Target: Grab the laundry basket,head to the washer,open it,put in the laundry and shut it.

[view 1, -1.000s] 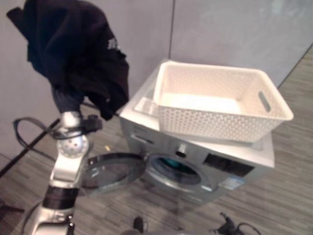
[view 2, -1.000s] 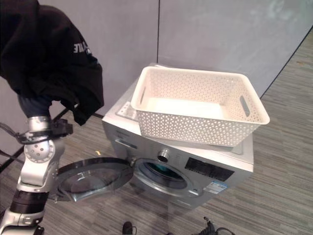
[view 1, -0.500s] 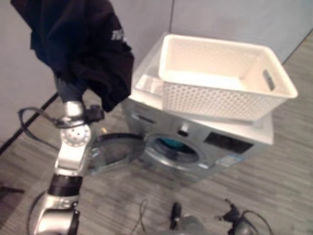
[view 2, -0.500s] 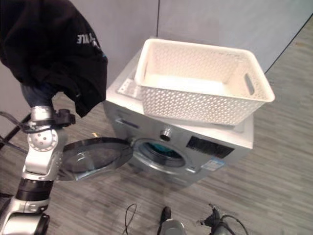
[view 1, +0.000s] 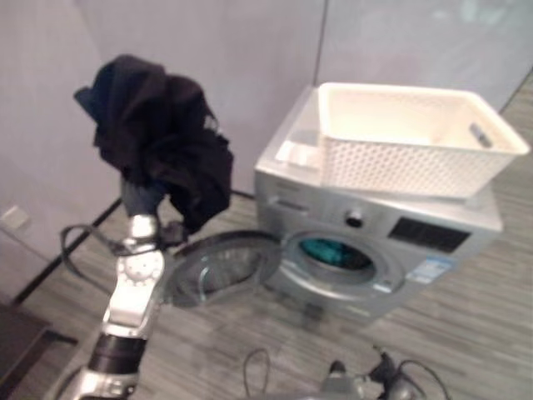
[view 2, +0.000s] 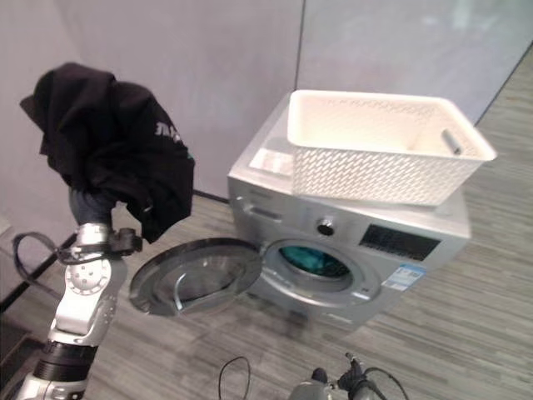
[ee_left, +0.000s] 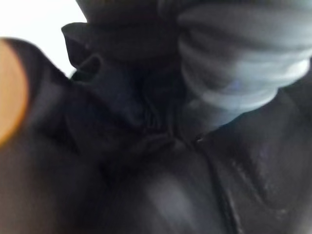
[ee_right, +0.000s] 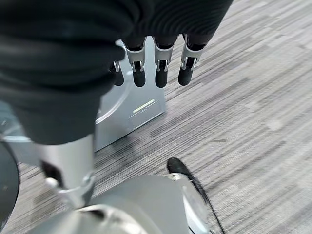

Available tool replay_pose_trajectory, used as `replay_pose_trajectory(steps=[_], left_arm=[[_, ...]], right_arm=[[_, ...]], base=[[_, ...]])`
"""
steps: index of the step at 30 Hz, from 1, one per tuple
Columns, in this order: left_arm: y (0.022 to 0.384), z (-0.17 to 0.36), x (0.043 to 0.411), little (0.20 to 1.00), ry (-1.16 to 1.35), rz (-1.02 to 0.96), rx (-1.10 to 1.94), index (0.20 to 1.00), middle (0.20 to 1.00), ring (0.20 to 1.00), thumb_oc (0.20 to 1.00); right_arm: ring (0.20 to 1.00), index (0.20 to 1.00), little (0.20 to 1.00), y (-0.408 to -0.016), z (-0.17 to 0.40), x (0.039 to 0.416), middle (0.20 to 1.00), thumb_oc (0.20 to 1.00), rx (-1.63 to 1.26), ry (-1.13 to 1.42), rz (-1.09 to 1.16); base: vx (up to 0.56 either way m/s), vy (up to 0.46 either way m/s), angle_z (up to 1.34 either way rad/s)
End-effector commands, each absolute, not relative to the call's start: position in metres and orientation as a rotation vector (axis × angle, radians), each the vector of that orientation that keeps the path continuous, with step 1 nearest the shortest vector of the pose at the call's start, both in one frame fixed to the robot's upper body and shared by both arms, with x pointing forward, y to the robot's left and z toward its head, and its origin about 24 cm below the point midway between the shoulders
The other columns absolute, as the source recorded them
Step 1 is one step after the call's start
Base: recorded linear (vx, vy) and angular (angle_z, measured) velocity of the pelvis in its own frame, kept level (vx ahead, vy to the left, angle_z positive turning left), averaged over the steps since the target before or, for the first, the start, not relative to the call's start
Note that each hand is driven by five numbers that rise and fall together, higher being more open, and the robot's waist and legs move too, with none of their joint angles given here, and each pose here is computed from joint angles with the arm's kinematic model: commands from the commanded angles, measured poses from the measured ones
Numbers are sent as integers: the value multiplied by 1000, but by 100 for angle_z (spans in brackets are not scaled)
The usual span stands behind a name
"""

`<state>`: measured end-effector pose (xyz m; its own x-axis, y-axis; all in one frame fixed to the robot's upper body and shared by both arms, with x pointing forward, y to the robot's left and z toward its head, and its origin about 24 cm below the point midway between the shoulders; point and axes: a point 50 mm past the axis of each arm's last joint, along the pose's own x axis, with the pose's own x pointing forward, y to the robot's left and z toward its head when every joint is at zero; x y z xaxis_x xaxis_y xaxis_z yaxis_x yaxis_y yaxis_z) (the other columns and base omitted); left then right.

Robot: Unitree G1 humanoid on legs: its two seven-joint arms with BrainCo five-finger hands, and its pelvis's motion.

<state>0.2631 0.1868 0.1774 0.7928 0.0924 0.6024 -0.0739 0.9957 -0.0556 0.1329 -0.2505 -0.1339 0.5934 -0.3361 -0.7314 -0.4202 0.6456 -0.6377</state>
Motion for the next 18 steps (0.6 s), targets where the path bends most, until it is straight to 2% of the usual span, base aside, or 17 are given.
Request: replay_pose_trajectory(steps=[1,18], left_arm=[[183,216,255,200,-851,29,-77,200,200,200,200],[158,205,248,200,-821,-132,-183,200,200,200,200]], right_arm=[[1000,1000,1000,-245,-137,129,1000,1000,-923,975,78],[1000,1000,1000,-243,-115,188,1000,1000,-1002,826,31]], base=[[-183,161,16],[-163,52,-8]])
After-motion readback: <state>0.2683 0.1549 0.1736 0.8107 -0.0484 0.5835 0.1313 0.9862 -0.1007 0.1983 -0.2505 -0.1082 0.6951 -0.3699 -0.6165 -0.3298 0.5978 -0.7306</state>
